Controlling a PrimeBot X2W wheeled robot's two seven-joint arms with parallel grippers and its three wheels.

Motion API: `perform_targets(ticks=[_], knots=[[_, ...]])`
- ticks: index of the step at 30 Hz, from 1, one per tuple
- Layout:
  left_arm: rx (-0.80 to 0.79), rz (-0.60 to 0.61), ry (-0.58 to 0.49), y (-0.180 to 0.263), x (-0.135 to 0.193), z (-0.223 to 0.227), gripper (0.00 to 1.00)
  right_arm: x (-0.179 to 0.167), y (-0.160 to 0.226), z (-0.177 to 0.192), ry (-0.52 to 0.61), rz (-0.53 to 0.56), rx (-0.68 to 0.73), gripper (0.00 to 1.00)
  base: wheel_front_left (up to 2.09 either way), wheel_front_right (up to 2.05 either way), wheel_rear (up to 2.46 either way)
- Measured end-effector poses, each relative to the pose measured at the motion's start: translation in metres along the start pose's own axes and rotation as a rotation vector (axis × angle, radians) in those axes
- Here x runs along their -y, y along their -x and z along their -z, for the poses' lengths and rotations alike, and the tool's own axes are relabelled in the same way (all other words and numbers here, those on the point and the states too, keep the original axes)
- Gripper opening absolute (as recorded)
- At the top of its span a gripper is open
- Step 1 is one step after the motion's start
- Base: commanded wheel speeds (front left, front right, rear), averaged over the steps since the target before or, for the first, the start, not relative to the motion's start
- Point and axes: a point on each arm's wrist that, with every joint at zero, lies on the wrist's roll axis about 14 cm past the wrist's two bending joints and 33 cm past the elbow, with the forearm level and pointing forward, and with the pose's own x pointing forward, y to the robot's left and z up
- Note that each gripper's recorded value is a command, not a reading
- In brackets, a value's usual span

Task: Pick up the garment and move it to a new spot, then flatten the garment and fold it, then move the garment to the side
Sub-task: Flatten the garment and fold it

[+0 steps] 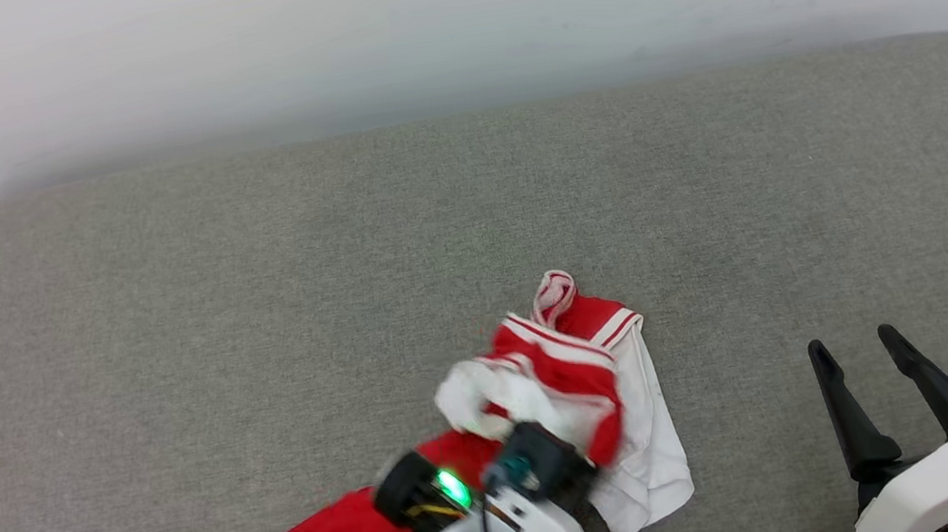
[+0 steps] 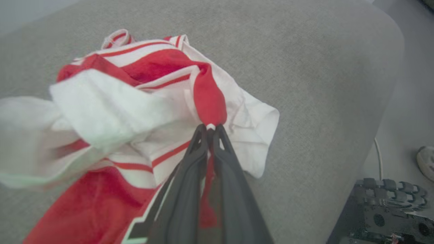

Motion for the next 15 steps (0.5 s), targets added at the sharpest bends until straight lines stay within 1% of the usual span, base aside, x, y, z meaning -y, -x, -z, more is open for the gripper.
perform_targets(ticks=[3, 5, 6, 7, 8, 15], knots=[[-0.04, 0.084, 0.007, -0.004, 0.03, 0.015, 0.0, 0.001, 0.001, -0.002, 0.001, 0.002, 0.003, 1.0, 0.0, 0.0, 0.0], [-0.069, 0.115, 0.009, -0.004, 0.041, 0.025, 0.0, 0.001, 0.001, -0.003, 0.002, 0.003, 0.003, 1.0, 0.0, 0.0, 0.0], [-0.068, 0.122, 0.01, -0.005, 0.042, 0.026, 0.27, 0.001, 0.001, -0.003, 0.002, 0.004, 0.005, 1.0, 0.0, 0.0, 0.0], [-0.06, 0.124, 0.012, -0.005, 0.043, 0.025, 0.75, 0.001, 0.001, -0.004, 0.003, 0.005, 0.008, 1.0, 0.0, 0.0, 0.0], [-0.045, 0.123, 0.014, -0.006, 0.044, 0.023, 1.0, 0.001, 0.001, -0.005, 0.003, 0.005, 0.009, 1.0, 0.0, 0.0, 0.0], [0.139, 0.088, -0.002, 0.0, 0.037, -0.014, 1.0, 0.0, 0.006, -0.008, 0.003, 0.0, 0.02, 1.0, 0.0, 0.0, 0.0]])
